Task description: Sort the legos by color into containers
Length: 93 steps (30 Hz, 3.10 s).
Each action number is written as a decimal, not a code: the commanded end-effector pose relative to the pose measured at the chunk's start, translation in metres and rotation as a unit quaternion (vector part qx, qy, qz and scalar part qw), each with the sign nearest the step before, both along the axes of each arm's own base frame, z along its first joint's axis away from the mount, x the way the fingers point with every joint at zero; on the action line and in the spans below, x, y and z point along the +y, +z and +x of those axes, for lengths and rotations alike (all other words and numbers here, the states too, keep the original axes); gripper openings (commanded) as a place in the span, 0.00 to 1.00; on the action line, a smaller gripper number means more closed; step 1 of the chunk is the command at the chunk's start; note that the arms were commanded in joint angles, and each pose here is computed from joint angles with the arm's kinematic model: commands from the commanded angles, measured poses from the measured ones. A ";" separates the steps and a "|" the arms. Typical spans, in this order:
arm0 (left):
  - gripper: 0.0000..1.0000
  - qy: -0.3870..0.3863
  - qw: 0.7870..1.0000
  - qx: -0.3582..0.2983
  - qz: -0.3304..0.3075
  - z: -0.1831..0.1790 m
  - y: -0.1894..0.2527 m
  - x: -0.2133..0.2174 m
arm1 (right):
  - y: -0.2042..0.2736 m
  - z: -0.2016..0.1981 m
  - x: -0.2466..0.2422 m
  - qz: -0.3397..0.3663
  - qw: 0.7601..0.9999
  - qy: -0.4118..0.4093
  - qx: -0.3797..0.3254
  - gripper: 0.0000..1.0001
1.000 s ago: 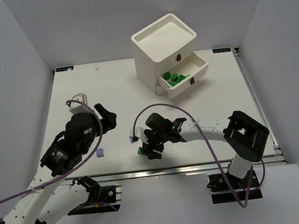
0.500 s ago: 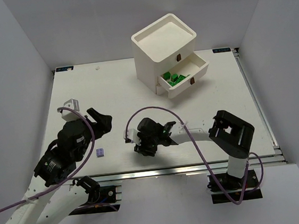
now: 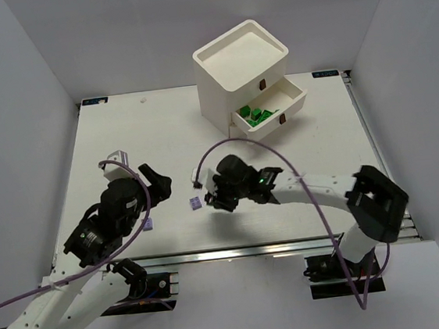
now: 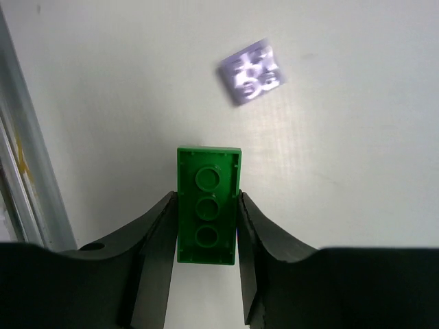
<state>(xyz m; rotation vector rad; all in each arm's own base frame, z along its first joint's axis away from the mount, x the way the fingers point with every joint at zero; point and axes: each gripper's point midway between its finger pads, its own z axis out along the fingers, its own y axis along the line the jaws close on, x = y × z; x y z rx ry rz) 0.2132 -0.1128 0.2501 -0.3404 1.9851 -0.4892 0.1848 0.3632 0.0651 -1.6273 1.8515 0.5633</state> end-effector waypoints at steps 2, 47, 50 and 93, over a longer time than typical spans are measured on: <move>0.82 -0.018 1.000 0.016 -0.013 0.005 -0.022 -0.016 | 0.088 0.042 -0.009 0.094 0.992 -0.046 -0.074 0.00; 0.80 -0.075 0.996 0.052 -0.023 0.016 -0.060 -0.054 | 0.179 0.258 -0.236 0.232 0.860 -0.455 0.003 0.00; 0.80 -0.077 0.995 0.054 -0.022 0.016 -0.061 -0.056 | 0.142 0.247 -0.265 0.210 0.820 -0.530 0.045 0.00; 0.79 -0.090 0.991 0.096 -0.005 0.034 -0.070 -0.081 | 0.106 0.336 -0.185 0.330 0.785 -0.457 0.255 0.00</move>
